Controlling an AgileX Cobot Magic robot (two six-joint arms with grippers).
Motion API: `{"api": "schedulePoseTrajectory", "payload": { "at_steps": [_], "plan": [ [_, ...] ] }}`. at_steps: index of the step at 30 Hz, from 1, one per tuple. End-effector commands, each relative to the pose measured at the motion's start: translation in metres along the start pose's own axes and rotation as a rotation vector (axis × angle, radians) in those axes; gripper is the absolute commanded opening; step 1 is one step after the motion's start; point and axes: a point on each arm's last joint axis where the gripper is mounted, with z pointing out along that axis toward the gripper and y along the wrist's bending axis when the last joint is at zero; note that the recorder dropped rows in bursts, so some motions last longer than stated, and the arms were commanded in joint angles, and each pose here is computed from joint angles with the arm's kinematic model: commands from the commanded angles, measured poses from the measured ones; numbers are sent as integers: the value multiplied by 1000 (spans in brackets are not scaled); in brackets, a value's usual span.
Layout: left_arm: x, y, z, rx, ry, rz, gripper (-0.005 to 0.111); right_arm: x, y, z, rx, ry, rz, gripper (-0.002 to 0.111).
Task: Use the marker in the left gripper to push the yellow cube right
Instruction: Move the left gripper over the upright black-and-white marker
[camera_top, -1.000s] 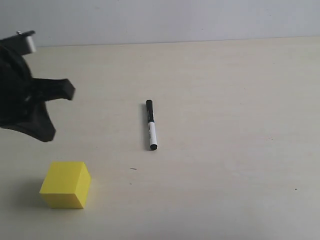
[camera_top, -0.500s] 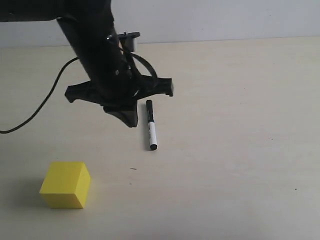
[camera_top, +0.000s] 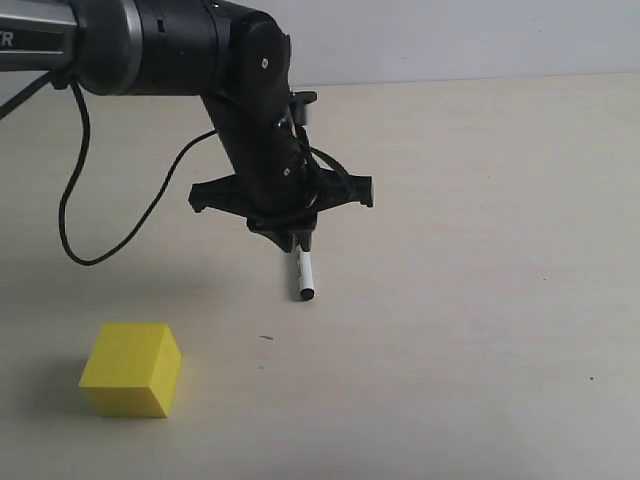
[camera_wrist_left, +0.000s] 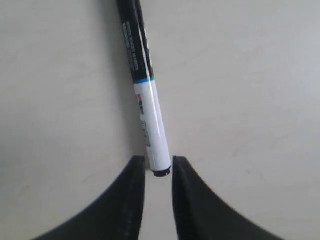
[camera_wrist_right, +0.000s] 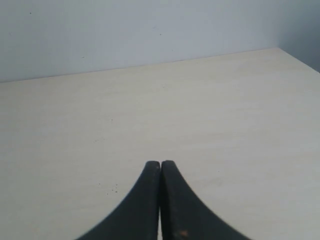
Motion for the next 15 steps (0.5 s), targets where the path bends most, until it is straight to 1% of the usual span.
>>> {"api": "schedulePoseTrajectory", "payload": {
  "at_steps": [1,3,11,13,15],
  "plan": [
    [-2,-4,3,13,-26,-22,39,1,0,0,3,-10,-4,0],
    [-3,-5,5,14,-28,-22,42,1,0,0,3,-10,-4,0],
    [-5,-5,18,7,-23,-40,42,1,0,0,3,-10,-4,0],
    [-10,-7,24,-10,-17,-31,42,1,0,0,3,-10,-4,0],
    [-17,-7,27,-78,-10,-27,42,1,0,0,3,-10,-4,0]
  ]
}}
